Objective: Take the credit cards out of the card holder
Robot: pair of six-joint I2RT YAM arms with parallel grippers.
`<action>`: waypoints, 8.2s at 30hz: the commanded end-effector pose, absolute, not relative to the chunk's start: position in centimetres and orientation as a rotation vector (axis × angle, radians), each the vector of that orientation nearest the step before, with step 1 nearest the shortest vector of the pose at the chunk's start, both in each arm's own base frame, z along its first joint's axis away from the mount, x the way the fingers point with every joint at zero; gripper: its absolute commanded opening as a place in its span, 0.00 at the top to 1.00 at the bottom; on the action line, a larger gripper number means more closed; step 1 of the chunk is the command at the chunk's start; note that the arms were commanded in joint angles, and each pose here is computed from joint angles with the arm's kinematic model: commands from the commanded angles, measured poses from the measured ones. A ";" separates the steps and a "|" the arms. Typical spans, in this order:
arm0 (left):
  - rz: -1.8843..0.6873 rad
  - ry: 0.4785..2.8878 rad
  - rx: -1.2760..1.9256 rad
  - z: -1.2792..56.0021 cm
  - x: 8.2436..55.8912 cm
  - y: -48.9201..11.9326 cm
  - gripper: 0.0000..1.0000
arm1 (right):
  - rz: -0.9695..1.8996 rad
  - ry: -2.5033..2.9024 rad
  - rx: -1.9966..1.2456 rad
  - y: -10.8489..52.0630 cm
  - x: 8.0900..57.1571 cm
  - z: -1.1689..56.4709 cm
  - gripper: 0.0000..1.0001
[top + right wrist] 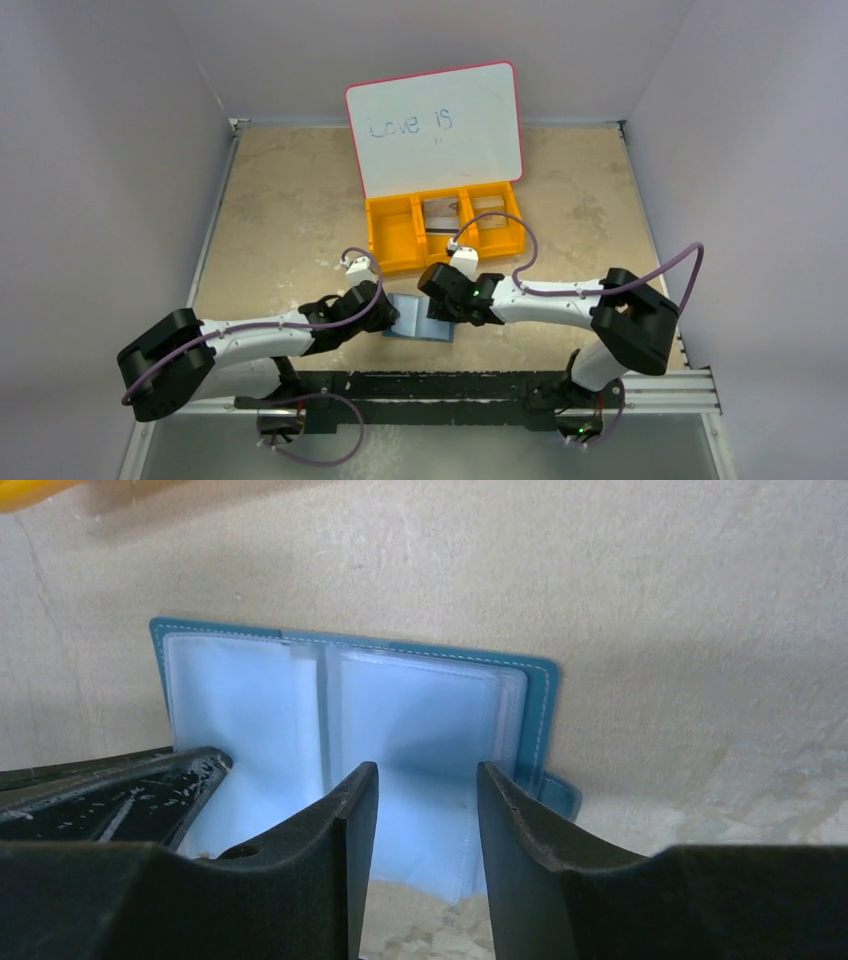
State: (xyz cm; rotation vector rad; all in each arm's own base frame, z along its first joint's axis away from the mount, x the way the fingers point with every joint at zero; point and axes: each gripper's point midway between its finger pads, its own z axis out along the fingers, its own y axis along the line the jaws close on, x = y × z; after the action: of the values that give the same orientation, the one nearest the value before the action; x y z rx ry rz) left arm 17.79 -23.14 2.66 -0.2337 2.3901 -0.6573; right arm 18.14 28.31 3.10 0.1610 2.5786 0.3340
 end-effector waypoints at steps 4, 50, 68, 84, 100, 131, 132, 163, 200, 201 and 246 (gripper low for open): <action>-0.689 2.342 -0.267 3.6 18.3 -23.3 1.00 | 0.302 2.571 0.168 27.3 17.7 4.3 0.54; -0.620 2.271 -0.387 4.8 18.1 -19.6 0.77 | 0.600 2.436 0.029 31.8 19.7 9.5 0.57; -0.642 2.260 -0.296 6.1 18.7 -21.1 0.55 | 0.438 2.611 0.102 29.5 17.4 3.2 0.53; -0.697 2.360 -0.252 2.8 17.4 -22.8 0.61 | 0.327 2.591 0.126 28.6 17.7 4.3 0.51; -0.640 2.367 -0.260 2.4 17.4 -21.9 0.86 | 0.291 2.607 0.189 26.8 16.8 3.6 0.50; -0.640 2.374 -0.261 2.3 17.5 -22.3 0.86 | 0.454 2.602 0.157 28.4 16.2 3.6 0.50; -0.636 2.375 -0.260 2.3 17.5 -22.2 0.86 | 0.387 2.612 0.164 27.8 16.3 3.1 0.50; -0.665 2.368 -0.266 2.1 17.6 -22.8 0.86 | 0.900 2.336 -0.086 35.8 18.2 12.9 0.50; -0.654 2.229 -0.310 7.3 19.0 -21.1 0.57 | 0.922 2.477 0.132 32.6 18.0 6.9 0.47; -0.672 2.213 -0.307 7.8 19.1 -21.3 0.56 | 0.941 2.475 0.138 32.6 18.0 6.9 0.47; -0.587 2.420 -0.218 0.6 17.2 -22.2 0.93 | 1.141 2.503 0.352 30.4 17.3 3.0 1.00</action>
State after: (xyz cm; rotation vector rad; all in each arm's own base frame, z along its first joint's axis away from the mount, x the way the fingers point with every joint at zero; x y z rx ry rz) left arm 18.14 -23.13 2.02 -0.2298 2.3667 -0.6435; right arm 17.05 30.51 2.26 0.3416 2.5376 1.1214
